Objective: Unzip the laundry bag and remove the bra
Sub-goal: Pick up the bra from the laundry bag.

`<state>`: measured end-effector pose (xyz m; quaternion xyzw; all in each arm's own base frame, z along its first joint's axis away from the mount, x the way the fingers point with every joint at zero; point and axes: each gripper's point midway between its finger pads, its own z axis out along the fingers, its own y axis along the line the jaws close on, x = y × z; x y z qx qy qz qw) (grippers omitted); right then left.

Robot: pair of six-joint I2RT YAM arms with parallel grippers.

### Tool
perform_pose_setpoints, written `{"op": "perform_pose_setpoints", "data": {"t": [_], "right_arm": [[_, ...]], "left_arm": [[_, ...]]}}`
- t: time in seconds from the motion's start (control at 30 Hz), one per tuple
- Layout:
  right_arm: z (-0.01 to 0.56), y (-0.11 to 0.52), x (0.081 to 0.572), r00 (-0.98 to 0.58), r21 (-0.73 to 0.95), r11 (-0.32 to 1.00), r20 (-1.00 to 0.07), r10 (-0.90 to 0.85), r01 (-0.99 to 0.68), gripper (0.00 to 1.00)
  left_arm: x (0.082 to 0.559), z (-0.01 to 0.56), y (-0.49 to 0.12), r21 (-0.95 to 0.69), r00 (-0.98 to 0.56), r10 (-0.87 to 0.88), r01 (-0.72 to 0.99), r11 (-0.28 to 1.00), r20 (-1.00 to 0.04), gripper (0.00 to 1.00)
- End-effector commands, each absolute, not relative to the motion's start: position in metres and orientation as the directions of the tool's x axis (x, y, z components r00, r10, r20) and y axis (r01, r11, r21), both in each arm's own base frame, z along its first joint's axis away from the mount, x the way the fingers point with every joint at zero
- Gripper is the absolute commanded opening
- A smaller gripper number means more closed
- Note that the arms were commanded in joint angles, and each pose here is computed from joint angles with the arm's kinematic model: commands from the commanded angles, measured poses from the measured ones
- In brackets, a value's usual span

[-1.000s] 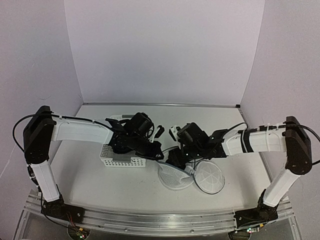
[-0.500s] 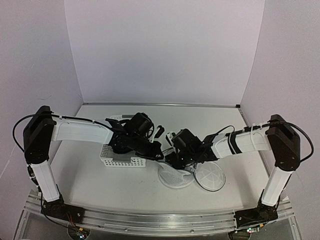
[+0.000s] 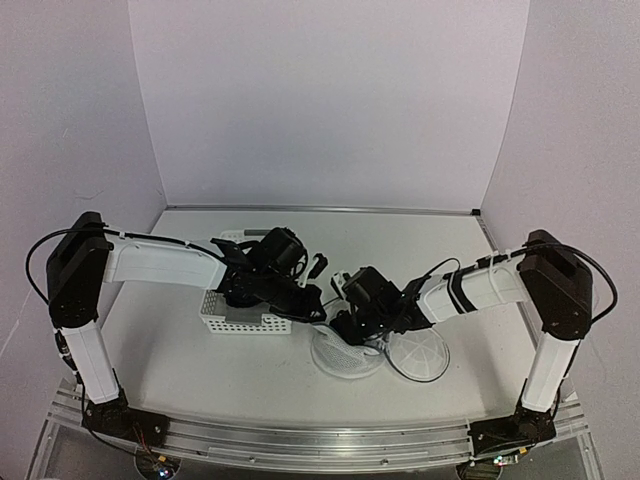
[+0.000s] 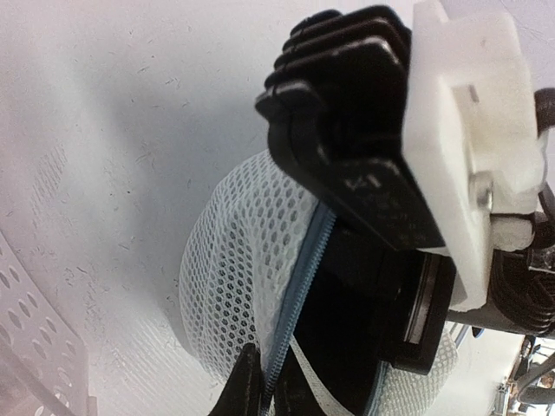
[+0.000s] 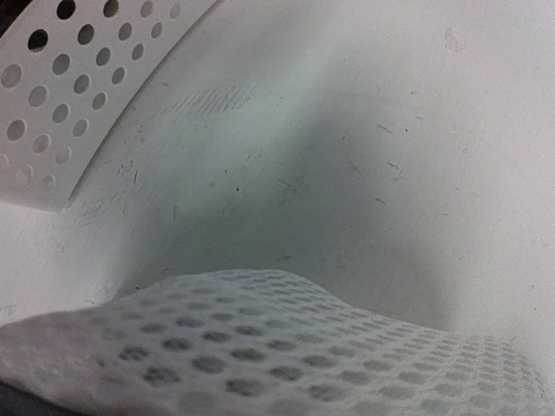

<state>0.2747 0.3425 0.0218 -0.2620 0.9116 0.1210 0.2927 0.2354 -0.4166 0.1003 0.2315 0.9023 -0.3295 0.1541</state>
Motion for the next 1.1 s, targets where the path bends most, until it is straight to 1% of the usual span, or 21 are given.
{"op": "perform_pose_setpoints", "data": {"t": [0.0,0.2,0.47,0.77,0.9,1.07], "right_arm": [[0.043,0.343,0.281,-0.667,0.083,0.84,-0.652,-0.362,-0.537,0.0],[0.074,0.343,0.282,-0.64,0.108,0.838,-0.699,-0.319,-0.535,0.0],[0.13,0.34,0.279,-0.59,0.168,0.823,-0.773,-0.231,-0.542,0.0],[0.18,0.333,0.272,-0.546,0.224,0.803,-0.825,-0.145,-0.553,0.0],[0.185,0.327,0.265,-0.547,0.222,0.796,-0.822,-0.157,-0.563,0.0],[0.164,0.318,0.248,-0.589,0.207,0.78,-0.771,-0.242,-0.591,0.0]], "left_arm": [[0.237,0.113,-0.423,-0.545,-0.837,0.297,0.529,0.65,-0.459,0.06],[0.238,0.112,-0.424,-0.545,-0.838,0.297,0.528,0.651,-0.458,0.06],[0.238,0.111,-0.426,-0.546,-0.838,0.3,0.529,0.65,-0.455,0.06],[0.239,0.112,-0.429,-0.549,-0.837,0.302,0.532,0.644,-0.457,0.06],[0.241,0.112,-0.428,-0.544,-0.839,0.291,0.526,0.654,-0.46,0.06],[0.244,0.118,-0.426,-0.538,-0.835,0.277,0.525,0.659,-0.475,0.06]]}}
